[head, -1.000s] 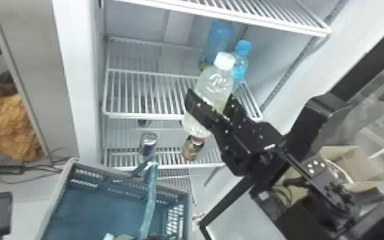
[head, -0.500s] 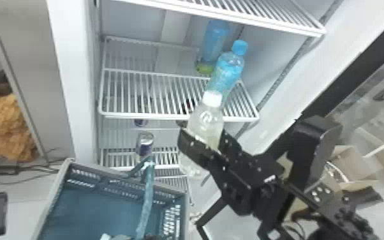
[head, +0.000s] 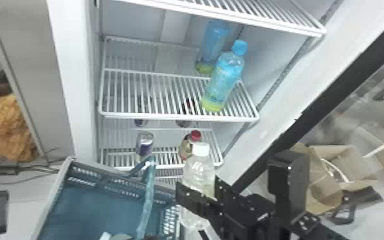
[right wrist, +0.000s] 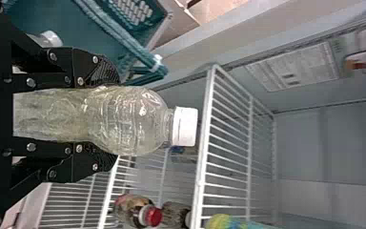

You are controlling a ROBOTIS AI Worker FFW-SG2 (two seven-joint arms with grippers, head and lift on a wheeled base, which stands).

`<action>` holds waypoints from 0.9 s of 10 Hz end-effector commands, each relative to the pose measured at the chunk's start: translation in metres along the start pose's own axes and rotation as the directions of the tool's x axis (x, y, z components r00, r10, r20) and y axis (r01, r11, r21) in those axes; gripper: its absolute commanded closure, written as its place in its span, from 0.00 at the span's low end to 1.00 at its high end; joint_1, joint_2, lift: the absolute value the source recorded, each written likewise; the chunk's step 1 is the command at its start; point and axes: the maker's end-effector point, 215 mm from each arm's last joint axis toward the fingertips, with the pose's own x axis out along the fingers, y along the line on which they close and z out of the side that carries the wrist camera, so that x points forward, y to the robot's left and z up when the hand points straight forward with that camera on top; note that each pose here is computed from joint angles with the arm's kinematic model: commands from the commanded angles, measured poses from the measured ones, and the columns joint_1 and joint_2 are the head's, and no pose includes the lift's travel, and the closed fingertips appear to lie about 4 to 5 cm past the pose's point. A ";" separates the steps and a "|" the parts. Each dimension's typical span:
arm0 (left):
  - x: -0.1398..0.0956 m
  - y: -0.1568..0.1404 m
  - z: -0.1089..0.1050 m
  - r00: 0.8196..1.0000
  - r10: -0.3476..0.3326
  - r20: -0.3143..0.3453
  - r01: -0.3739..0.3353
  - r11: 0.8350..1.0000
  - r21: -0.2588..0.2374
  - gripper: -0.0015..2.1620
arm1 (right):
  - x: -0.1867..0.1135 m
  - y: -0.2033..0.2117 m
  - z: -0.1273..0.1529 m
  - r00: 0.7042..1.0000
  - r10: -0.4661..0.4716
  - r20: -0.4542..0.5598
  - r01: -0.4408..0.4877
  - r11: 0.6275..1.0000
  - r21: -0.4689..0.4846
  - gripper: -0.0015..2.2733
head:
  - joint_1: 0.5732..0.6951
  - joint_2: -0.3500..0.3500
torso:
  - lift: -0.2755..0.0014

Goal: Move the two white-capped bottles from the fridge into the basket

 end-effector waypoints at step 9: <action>-0.001 0.001 0.002 1.000 0.001 0.005 -0.001 1.000 0.000 0.55 | 0.038 0.000 -0.061 0.975 0.103 -0.195 -0.096 0.994 0.048 0.25 | 1.00 0.00 | 0.99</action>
